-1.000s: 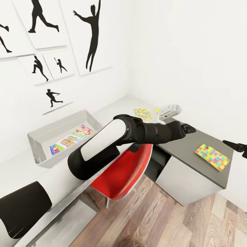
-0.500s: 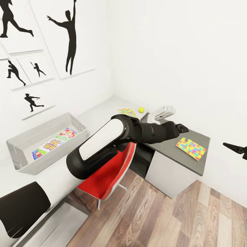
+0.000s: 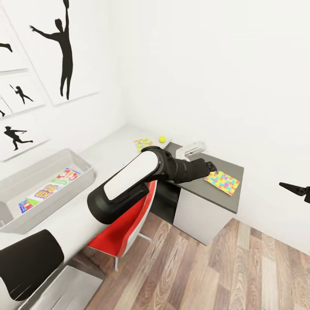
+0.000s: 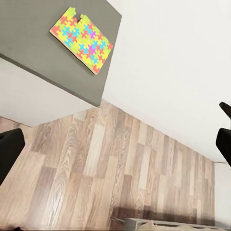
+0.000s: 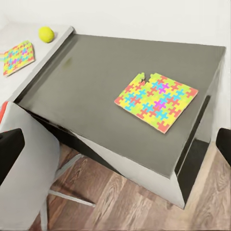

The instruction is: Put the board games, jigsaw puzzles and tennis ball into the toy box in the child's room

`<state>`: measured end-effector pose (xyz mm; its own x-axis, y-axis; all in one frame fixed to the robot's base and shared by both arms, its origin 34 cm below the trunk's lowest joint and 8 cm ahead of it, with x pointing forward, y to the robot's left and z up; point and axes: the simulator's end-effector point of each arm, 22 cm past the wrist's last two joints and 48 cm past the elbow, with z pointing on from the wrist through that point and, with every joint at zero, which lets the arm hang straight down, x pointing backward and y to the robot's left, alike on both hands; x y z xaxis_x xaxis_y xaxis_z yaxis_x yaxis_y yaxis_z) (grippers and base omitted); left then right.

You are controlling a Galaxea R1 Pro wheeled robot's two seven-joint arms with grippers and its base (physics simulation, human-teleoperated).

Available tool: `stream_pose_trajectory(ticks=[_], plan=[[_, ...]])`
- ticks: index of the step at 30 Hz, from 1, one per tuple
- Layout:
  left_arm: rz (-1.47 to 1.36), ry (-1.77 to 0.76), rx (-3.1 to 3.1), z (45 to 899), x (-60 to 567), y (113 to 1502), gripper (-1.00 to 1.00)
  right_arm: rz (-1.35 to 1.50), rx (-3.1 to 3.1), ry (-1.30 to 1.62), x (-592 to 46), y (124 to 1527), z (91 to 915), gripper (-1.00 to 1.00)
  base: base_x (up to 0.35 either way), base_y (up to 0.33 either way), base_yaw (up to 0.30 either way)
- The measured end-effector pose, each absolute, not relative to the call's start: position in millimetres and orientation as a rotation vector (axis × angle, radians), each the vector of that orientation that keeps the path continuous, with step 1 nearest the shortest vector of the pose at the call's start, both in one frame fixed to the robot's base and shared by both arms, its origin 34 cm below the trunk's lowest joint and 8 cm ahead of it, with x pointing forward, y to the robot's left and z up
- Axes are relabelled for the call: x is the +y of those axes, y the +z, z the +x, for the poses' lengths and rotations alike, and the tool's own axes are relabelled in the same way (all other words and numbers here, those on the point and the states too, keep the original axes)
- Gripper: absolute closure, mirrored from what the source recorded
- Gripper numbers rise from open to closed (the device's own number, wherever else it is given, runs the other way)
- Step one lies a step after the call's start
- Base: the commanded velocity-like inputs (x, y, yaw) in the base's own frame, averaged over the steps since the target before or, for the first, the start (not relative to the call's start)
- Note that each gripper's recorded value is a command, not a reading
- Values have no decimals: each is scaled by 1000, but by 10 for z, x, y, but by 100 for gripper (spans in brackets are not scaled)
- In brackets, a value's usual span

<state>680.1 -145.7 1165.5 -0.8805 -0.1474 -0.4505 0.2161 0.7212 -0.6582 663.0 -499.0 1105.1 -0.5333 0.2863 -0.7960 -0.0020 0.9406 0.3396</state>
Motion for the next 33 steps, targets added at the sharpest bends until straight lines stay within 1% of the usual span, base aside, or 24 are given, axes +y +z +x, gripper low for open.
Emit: stream_pose_trajectory(ticks=[6, 7, 8, 17, 33], plan=[[74, -972, 2462, 6789, -1383, 11602, -100, 216, 2150, 307, -5076, 10964, 6579, -100, 0, 0, -223], [27, -954, 2479, 6904, -1160, 11531, -100, 215, 2155, 295, -5087, 10953, 6576, -100, 0, 0, -222], [11, -954, 2479, 6938, -1074, 11520, -100, 215, 2155, 293, -5091, 10957, 6574, -100, 0, 0, -222], [-155, -1034, 2490, 7031, -457, 11305, -100, 181, 2176, 306, -4955, 10910, 6581, -100, 0, 0, -222], [-153, -1044, 2471, 7016, -409, 11407, -100, 165, 2168, 312, -4908, 10980, 6563, -100, 1, 0, -221]])
